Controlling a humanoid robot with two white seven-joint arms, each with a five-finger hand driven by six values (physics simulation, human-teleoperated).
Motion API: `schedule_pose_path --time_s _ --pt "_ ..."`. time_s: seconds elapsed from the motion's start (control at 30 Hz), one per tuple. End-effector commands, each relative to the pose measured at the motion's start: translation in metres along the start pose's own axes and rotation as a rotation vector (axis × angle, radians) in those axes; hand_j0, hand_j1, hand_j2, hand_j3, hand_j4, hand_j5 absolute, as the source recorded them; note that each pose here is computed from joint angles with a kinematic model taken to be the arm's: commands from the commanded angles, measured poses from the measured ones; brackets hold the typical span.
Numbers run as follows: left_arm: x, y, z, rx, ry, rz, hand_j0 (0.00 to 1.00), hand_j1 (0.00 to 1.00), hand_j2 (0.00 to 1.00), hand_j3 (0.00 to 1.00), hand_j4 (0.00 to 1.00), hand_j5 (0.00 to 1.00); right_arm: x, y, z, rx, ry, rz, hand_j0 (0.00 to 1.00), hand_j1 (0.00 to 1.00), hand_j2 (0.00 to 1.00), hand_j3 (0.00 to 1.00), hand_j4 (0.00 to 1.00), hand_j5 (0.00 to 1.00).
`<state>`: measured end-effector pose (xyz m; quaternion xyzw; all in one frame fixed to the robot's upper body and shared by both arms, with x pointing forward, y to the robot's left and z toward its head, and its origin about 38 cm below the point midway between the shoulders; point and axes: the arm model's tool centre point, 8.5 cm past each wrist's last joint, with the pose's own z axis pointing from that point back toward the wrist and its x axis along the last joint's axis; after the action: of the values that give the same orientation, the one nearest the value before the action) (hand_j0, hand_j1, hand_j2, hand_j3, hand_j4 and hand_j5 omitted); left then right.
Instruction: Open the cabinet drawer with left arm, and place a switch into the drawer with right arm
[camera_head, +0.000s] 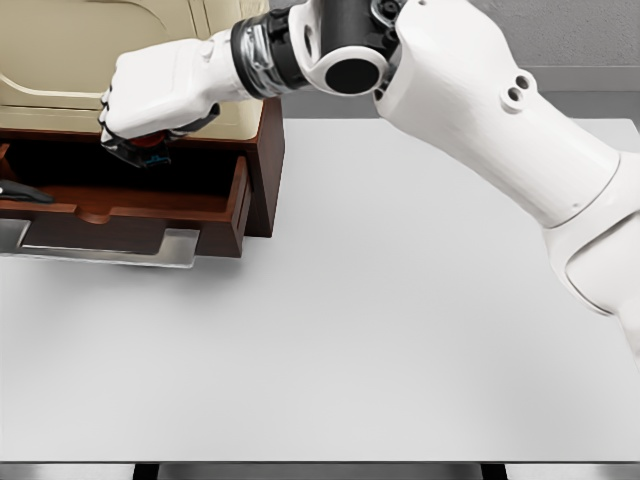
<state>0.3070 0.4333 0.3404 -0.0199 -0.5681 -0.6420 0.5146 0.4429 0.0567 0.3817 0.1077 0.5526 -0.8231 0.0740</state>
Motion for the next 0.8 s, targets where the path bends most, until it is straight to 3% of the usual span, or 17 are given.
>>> schedule_pose_path --time_s 0.0,0.13,0.4,0.47,0.5,0.53,0.57,0.77 --pt "0.000 0.000 0.000 0.001 0.000 0.007 0.94 0.94 0.94 0.94 0.94 0.94 -0.003 0.003 -0.003 0.009 0.007 -0.012 0.45 0.45 0.45 0.45 0.45 0.45" --pt "0.000 -0.001 0.000 0.000 -0.001 0.005 0.94 0.94 0.94 0.94 0.94 0.94 -0.003 0.005 -0.009 0.020 0.003 -0.018 0.46 0.46 0.46 0.46 0.46 0.46" --pt "0.000 -0.001 0.000 0.000 -0.001 0.005 0.94 0.94 0.94 0.94 0.94 0.94 0.000 0.004 -0.016 0.043 0.007 0.016 0.64 0.64 0.64 0.64 0.64 0.64" --pt "0.000 -0.001 0.000 0.000 -0.001 0.005 0.94 0.94 0.94 0.94 0.94 0.94 0.001 0.005 -0.018 0.050 0.005 0.019 0.65 0.65 0.65 0.65 0.65 0.65" --pt "0.000 -0.001 0.000 0.000 -0.001 0.005 0.94 0.94 0.94 0.94 0.94 0.94 0.000 0.005 -0.018 0.053 0.008 0.020 0.69 0.69 0.69 0.69 0.69 0.69" --pt "0.000 -0.001 0.000 0.000 -0.001 0.005 0.94 0.94 0.94 0.94 0.94 0.94 -0.001 0.006 -0.018 0.060 0.014 0.027 0.79 0.79 0.79 0.79 0.79 0.79" --pt "0.000 -0.001 0.000 0.000 -0.001 0.005 0.94 0.94 0.94 0.94 0.94 0.94 -0.001 0.007 -0.019 0.070 0.021 0.042 1.00 1.00 1.00 1.00 1.00 1.00" --pt "0.000 0.000 0.000 0.001 0.001 0.004 0.94 0.94 0.94 0.94 0.94 0.94 0.001 0.005 -0.020 0.068 0.017 0.050 1.00 1.00 1.00 1.00 1.00 1.00"
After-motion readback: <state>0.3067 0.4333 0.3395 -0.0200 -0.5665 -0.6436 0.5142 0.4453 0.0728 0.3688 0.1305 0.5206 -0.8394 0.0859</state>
